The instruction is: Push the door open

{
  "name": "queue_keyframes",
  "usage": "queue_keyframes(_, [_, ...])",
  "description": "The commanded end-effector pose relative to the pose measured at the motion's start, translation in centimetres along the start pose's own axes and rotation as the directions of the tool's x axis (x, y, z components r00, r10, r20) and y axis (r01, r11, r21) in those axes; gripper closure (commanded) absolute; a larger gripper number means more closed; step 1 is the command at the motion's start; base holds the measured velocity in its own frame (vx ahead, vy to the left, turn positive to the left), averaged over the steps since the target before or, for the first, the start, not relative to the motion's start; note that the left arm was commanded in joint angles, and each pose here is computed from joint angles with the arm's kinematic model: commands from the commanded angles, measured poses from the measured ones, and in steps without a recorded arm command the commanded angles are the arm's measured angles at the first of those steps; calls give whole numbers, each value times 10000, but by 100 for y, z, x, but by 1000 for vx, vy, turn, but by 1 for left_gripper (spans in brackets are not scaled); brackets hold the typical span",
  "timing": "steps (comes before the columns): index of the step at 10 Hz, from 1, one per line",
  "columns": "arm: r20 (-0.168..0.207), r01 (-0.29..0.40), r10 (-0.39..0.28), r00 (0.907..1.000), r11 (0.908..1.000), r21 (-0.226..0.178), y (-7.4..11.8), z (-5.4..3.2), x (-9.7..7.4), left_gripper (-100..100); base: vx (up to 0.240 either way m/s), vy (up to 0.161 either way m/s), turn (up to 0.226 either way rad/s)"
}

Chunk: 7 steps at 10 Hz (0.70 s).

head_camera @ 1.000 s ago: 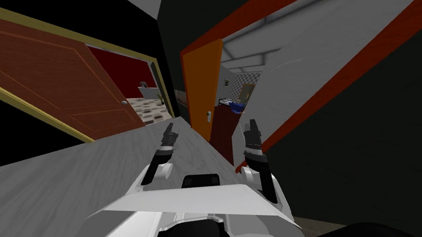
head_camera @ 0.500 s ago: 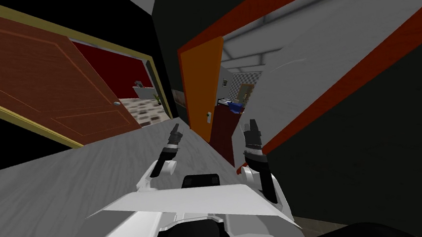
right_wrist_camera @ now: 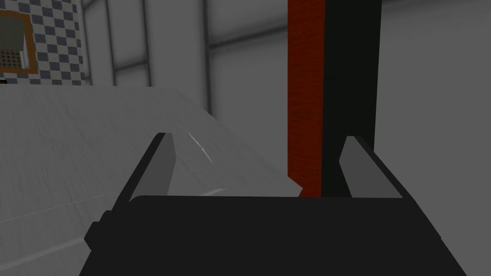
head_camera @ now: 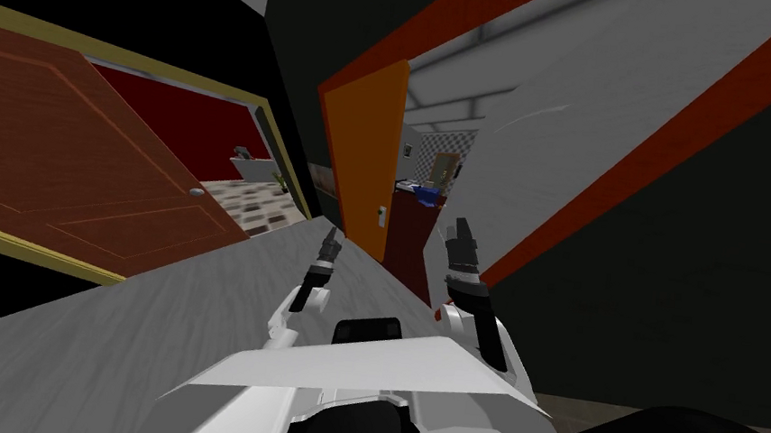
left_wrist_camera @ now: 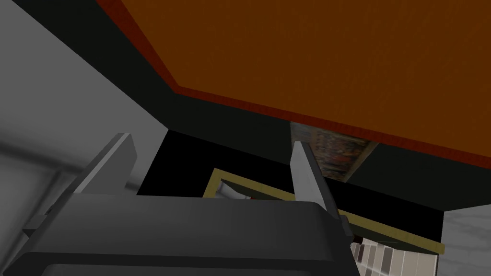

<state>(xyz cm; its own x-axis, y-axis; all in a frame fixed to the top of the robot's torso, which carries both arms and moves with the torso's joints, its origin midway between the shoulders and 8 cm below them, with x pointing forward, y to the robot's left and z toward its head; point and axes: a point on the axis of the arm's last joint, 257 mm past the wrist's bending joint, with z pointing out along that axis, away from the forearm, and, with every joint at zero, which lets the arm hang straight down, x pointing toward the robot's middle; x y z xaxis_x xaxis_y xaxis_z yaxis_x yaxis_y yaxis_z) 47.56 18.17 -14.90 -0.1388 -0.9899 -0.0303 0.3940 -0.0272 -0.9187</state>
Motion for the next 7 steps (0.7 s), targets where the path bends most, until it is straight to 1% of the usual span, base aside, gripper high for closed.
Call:
queue_keyframes(1, [-173, 115, -118, 9998, 9997, -211, 125, 42, 89, -100, 102, 96, -67])
queue_keyframes(5, [-598, 325, -370, 9975, 9967, -745, 426, 154, 305, -100, 82, 73, -78])
queue_keyframes(6, [-598, 325, -370, 9975, 9967, -745, 426, 154, 305, -100, 59, 55, -17])
queue_keyframes(7, [-701, 370, -432, 9966, 9954, -879, 498, 179, 362, -100, 45, 52, -38])
